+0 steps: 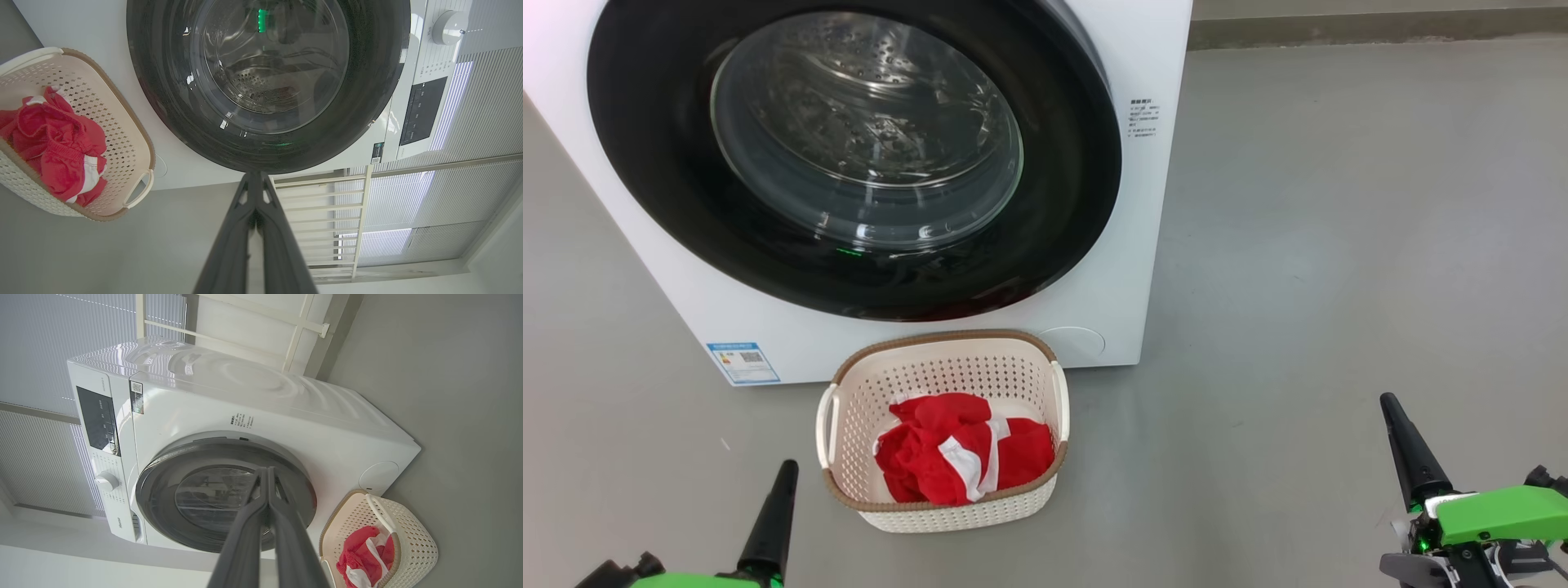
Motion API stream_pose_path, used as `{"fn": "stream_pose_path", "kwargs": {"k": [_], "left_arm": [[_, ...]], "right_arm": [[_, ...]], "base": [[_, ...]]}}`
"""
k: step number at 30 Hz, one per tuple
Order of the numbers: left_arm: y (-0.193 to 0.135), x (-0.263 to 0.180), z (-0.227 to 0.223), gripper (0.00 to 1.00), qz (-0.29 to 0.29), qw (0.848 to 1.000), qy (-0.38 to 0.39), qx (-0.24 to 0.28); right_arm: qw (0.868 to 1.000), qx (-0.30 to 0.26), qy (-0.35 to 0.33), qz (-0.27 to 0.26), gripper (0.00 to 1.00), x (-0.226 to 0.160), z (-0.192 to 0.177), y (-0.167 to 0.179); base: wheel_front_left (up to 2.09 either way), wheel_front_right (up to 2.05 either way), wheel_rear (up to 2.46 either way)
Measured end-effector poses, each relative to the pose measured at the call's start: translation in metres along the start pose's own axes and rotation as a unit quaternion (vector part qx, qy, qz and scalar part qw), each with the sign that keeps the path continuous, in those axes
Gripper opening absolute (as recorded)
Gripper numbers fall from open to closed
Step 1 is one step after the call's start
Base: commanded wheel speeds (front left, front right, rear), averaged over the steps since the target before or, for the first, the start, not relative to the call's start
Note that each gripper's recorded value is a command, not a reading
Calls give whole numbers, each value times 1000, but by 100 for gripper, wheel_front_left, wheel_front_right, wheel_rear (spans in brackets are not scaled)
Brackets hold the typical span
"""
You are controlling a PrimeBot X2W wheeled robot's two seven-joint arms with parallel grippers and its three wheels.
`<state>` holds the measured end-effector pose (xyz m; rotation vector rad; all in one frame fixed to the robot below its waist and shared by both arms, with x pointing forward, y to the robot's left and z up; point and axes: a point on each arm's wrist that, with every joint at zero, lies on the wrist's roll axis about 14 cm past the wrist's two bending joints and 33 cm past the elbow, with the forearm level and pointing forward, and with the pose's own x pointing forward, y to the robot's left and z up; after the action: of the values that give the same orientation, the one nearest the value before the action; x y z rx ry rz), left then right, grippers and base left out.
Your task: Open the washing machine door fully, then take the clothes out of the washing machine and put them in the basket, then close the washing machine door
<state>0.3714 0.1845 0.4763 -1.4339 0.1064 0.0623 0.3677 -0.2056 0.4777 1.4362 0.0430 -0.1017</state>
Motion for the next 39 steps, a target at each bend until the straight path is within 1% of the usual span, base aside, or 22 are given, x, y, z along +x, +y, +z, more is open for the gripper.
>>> {"fn": "stream_pose_path", "kwargs": {"k": [3, 9, 11, 13, 39], "left_arm": [[-4, 2, 1, 0, -7, 1000, -1, -16], [-2, 3, 2, 0, -8, 999, 2, -51], [-6, 6, 3, 0, -15, 998, 2, -67], [-8, 6, 3, 0, -19, 997, 3, -68], [-8, 6, 3, 0, -19, 997, 3, -68]], "right_arm": [[1000, 20, 2, -1, 0, 0, -1, -1], [999, 53, 8, 6, 0, 5, -2, 4], [998, 67, 10, 7, 0, 6, -3, 4], [997, 74, 9, 9, 0, 7, -3, 5], [997, 75, 10, 11, 0, 8, -2, 7]], "base": [[0, 0, 0], [0, 0, 0], [0, 0, 0], [0, 0, 0], [0, 0, 0]]}}
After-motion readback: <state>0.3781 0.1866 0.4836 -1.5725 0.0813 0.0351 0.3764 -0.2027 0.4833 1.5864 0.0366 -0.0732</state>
